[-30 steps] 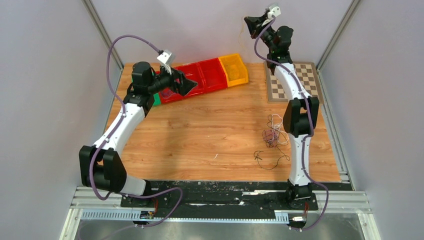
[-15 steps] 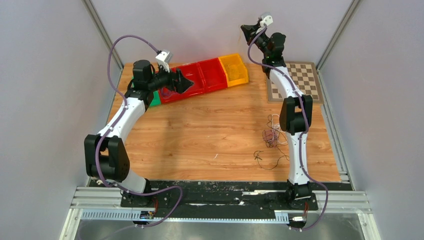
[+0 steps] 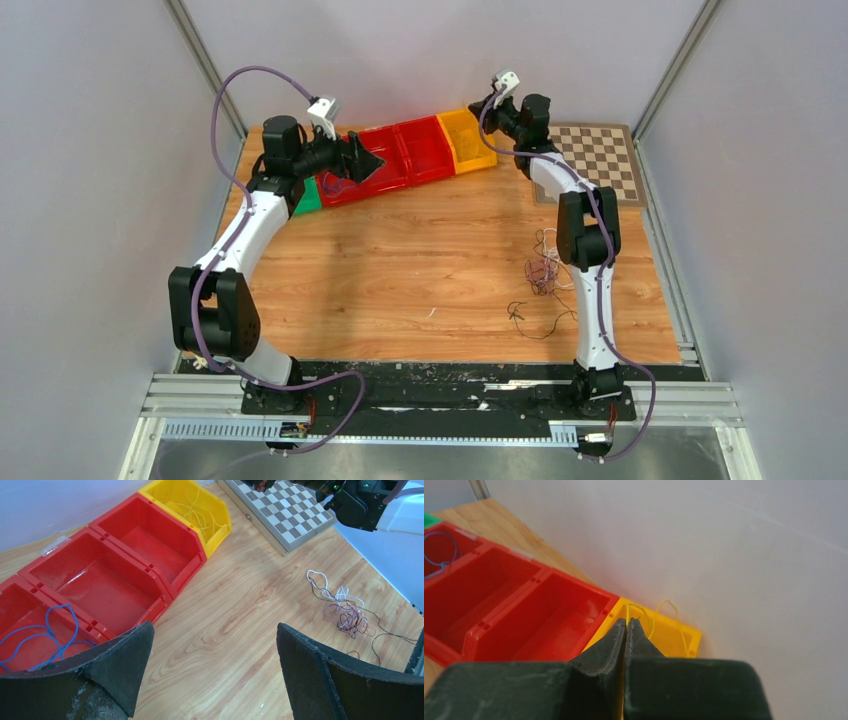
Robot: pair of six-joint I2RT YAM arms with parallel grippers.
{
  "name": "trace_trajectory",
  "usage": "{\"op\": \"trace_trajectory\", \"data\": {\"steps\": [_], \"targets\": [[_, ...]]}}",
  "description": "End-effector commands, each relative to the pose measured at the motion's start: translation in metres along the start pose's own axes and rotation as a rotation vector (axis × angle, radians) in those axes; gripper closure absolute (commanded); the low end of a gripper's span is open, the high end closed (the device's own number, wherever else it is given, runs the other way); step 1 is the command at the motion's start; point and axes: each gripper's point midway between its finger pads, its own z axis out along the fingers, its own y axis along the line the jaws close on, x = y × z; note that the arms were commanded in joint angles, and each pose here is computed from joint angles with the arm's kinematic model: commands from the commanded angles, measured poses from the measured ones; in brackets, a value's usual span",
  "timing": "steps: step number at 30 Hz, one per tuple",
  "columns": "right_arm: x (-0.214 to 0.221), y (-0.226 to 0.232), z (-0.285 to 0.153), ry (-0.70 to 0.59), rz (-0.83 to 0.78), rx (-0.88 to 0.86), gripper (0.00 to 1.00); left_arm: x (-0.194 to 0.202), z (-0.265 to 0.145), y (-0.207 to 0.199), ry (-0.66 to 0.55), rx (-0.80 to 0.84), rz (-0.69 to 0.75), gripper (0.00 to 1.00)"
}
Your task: Untangle the cables
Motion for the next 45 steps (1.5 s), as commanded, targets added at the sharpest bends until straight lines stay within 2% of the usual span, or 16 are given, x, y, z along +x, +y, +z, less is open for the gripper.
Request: {"op": "trace_trajectory", "data": {"steps": [1,7,14,19,25,34,37,45], "targets": [[0.009,-0.002,-0.005,0.056,0.010,0.026,1.00,-0.021,-0.014,-0.001,-0.041,-0.012,0.043,0.00],[0.069,-0.012,-0.007,0.206,0.072,0.099,1.00,-0.020,-0.016,0.004,-0.040,-0.019,0.038,0.00],[0.104,-0.010,-0.008,0.303,0.059,0.136,1.00,-0.020,-0.015,0.010,-0.039,-0.023,0.033,0.00],[0.119,0.007,-0.010,0.352,0.061,0.098,1.00,-0.015,-0.013,0.011,-0.017,-0.017,0.009,0.00],[0.117,0.026,-0.011,0.363,0.031,0.038,1.00,-0.014,-0.012,0.011,-0.012,-0.009,-0.003,0.00],[0.129,0.025,-0.014,0.425,0.006,0.030,1.00,-0.014,-0.014,0.008,-0.011,-0.004,-0.008,0.00],[0.115,0.025,-0.013,0.403,0.015,0.025,0.84,-0.015,-0.016,0.007,-0.013,-0.004,-0.006,0.00],[0.025,0.021,-0.009,0.268,0.012,0.027,0.57,-0.021,-0.016,0.008,-0.034,-0.013,-0.003,0.00]]}}
